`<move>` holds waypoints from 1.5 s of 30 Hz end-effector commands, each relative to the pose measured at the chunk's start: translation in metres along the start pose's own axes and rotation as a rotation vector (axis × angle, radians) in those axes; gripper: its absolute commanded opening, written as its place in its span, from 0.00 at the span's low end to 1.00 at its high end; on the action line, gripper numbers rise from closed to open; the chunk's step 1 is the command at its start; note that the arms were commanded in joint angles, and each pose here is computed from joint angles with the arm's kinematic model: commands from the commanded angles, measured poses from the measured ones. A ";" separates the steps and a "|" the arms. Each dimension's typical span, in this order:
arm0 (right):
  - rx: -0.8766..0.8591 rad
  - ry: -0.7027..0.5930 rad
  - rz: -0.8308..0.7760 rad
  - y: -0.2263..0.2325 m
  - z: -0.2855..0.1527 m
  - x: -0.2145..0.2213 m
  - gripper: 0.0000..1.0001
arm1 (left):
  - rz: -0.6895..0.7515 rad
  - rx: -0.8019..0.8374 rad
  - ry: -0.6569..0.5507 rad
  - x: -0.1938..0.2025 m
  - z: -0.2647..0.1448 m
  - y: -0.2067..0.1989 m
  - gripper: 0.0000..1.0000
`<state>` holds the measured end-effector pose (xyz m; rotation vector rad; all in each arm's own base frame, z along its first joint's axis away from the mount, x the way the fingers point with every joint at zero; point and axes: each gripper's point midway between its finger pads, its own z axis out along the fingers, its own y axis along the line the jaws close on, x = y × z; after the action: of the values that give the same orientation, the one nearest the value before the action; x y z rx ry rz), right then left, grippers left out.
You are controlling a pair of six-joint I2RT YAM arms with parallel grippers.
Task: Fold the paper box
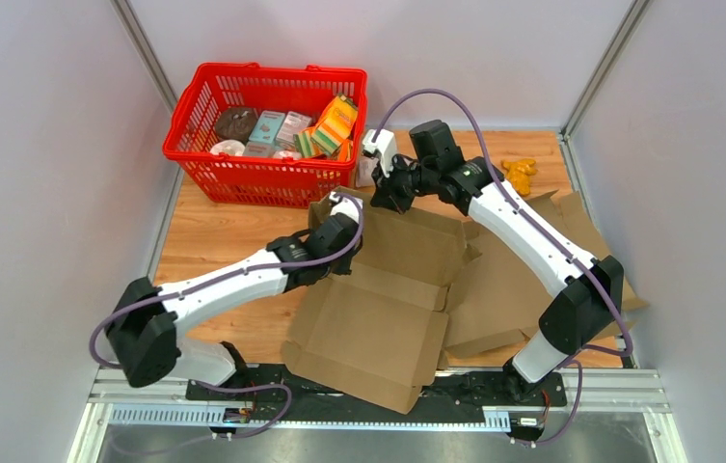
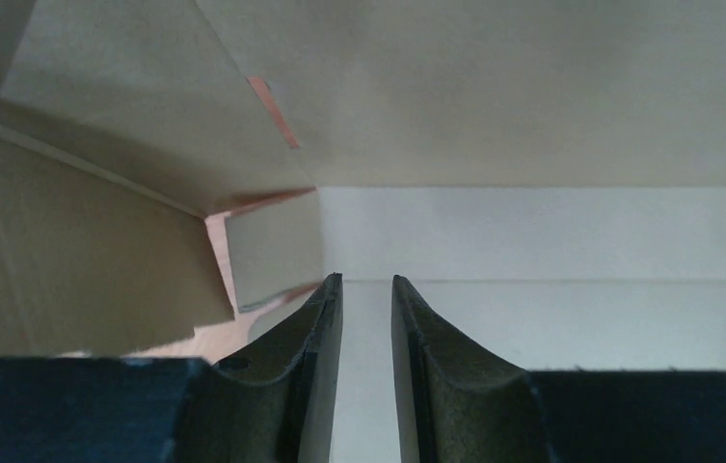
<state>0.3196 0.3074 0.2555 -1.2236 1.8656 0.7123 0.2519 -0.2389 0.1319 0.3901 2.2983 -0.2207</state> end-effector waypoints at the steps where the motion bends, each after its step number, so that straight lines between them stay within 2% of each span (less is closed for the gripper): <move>1: -0.004 -0.062 -0.032 0.004 -0.007 -0.020 0.00 | 0.037 -0.149 -0.031 -0.014 0.018 0.016 0.35; 5: -0.021 -0.068 -0.042 0.008 -0.008 -0.021 0.00 | 0.046 -0.193 0.015 0.002 0.035 0.022 0.43; 9: -0.035 -0.060 -0.046 0.010 -0.010 -0.018 0.00 | -0.003 -0.238 0.026 0.011 0.038 0.038 0.48; 12: -0.043 -0.059 -0.048 0.012 -0.010 -0.017 0.00 | -0.054 -0.224 0.036 0.015 0.041 0.046 0.55; 20: -0.064 -0.066 -0.058 0.016 -0.011 -0.018 0.00 | -0.126 -0.157 0.120 0.038 0.047 0.054 0.61; 24: -0.075 -0.064 -0.056 0.018 -0.009 -0.017 0.00 | -0.146 -0.100 0.095 0.037 0.049 0.048 0.66; 28: -0.078 -0.072 -0.054 0.018 -0.011 -0.020 0.00 | -0.170 -0.041 0.129 0.042 0.055 0.040 0.62; 29: -0.079 -0.073 -0.055 0.019 -0.011 -0.020 0.00 | -0.164 -0.029 0.134 0.044 0.054 0.039 0.58; 31: -0.082 -0.074 -0.054 0.019 -0.011 -0.020 0.00 | -0.161 -0.018 0.112 0.041 0.053 0.037 0.51; 34: -0.098 -0.083 -0.048 0.023 -0.010 -0.022 0.00 | -0.135 0.004 0.065 0.034 0.049 0.030 0.47; 37: -0.110 -0.083 -0.041 0.025 -0.007 -0.019 0.00 | -0.103 0.037 0.035 0.029 0.047 0.017 0.49; 41: -0.081 -0.079 -0.050 0.023 -0.001 -0.011 0.00 | -0.135 0.139 0.035 0.034 0.050 -0.002 0.53; 45: -0.042 -0.074 -0.079 0.025 0.003 -0.004 0.00 | -0.155 0.185 -0.036 0.025 0.039 -0.005 0.54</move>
<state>0.3032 0.3151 0.2393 -1.2751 1.8437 0.7821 0.2550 -0.2325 0.0555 0.3153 2.4141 -0.3639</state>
